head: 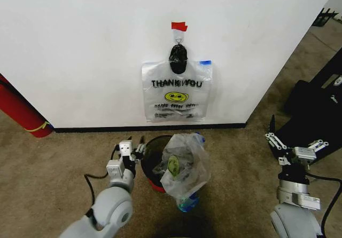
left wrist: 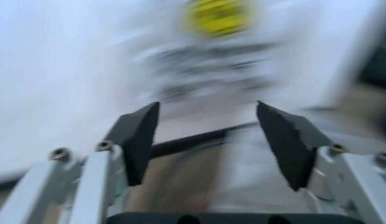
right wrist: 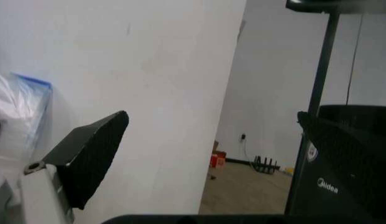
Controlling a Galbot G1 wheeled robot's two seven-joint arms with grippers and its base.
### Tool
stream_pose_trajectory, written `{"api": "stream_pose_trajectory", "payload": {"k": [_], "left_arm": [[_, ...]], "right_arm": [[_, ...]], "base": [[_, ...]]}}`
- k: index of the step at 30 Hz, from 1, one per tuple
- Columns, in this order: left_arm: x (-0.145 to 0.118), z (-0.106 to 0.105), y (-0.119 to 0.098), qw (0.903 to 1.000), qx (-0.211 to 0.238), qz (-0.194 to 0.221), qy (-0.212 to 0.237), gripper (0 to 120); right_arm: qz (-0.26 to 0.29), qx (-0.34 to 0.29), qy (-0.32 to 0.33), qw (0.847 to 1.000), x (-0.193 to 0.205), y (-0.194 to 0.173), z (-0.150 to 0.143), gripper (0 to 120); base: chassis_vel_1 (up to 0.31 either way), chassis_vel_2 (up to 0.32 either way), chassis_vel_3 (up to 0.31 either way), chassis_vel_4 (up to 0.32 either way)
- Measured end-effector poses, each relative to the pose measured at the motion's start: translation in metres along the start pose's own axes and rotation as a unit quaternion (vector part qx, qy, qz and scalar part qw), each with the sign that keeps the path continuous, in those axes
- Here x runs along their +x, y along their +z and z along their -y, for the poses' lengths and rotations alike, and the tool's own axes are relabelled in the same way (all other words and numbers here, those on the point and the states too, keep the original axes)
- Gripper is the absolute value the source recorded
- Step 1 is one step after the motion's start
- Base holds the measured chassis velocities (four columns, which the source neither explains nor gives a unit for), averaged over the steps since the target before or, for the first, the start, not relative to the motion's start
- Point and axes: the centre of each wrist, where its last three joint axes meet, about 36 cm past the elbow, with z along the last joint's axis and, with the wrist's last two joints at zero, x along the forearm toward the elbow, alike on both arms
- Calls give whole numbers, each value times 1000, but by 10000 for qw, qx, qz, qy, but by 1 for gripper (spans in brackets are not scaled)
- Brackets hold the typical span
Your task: Pick up the garbage bag from the wall and place it over the trash bin.
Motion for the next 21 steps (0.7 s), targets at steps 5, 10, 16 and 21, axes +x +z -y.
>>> {"api": "stream_pose_trajectory", "payload": {"k": [5,10,16,21], "left_arm": [[-1,12,-29,9901,-333,-237,1341,90],[-11,36,-35,9840,-395,-784,1550,100],[-11,80,-15,9789,-634,-1251,1486,100],[-10,104,1,9769,-991,-1225,1444,98]], "right_arm": [[-232,65,8,9997,5,13,1,100],[-399,222,70,9989,8,25,10,100],[-591,331,154,9976,17,31,16,100],[-625,292,211,9974,23,27,9,100]], "base": [[0,0,0,0],[0,0,0,0],[0,0,0,0],[0,0,0,0]]}}
